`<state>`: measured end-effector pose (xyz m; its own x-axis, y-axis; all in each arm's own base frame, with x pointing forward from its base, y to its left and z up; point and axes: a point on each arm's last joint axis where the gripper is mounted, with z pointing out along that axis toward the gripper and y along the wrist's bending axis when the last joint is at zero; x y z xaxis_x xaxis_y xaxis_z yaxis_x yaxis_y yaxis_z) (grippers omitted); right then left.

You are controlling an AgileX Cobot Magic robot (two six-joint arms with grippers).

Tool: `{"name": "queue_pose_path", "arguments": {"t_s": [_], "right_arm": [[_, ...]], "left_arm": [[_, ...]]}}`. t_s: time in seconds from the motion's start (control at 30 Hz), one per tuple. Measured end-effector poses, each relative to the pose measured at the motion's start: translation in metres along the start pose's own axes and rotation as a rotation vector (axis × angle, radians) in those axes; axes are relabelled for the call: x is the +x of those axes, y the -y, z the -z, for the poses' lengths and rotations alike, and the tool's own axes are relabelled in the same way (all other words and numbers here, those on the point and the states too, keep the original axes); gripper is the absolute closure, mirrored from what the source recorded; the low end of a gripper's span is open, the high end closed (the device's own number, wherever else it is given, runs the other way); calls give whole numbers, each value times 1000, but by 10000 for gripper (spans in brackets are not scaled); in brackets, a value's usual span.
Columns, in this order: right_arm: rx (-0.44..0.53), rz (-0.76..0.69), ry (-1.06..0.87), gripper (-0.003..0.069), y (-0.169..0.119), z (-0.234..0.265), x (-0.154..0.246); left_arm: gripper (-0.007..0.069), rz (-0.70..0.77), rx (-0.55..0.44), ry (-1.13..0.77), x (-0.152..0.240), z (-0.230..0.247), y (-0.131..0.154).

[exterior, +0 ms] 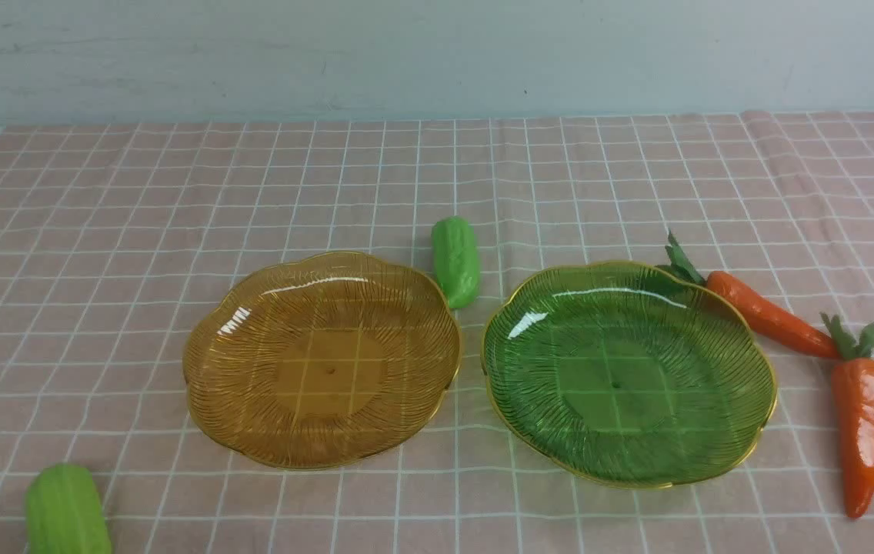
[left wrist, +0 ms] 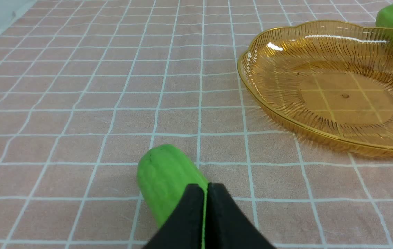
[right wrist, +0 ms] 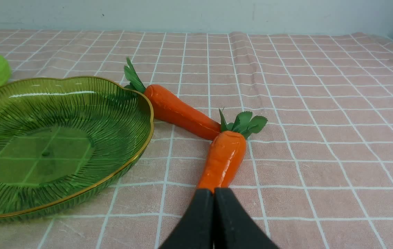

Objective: Put different types of vegetables on the plate.
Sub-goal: 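Put the green cucumber next to the left plate into that plate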

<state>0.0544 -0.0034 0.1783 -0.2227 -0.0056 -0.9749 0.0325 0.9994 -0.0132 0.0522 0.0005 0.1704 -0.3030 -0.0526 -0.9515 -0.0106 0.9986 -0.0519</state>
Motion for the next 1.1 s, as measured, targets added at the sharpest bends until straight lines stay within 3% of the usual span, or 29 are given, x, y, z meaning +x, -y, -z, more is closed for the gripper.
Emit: {"name": "queue_pose_path", "arguments": {"t_s": [0.67, 0.77, 0.93, 1.1], "right_arm": [[-2, 0, 0, 674, 0, 0, 0], [-5, 1, 0, 674, 0, 0, 0], [-5, 1, 0, 674, 0, 0, 0], [-5, 1, 0, 674, 0, 0, 0]], "left_arm": [[629, 5, 2, 1, 0, 0, 0], [629, 92, 25, 19, -2, 0, 2], [629, 388, 106, 154, -15, 2, 6], [629, 538, 149, 411, -38, 8, 3]]}}
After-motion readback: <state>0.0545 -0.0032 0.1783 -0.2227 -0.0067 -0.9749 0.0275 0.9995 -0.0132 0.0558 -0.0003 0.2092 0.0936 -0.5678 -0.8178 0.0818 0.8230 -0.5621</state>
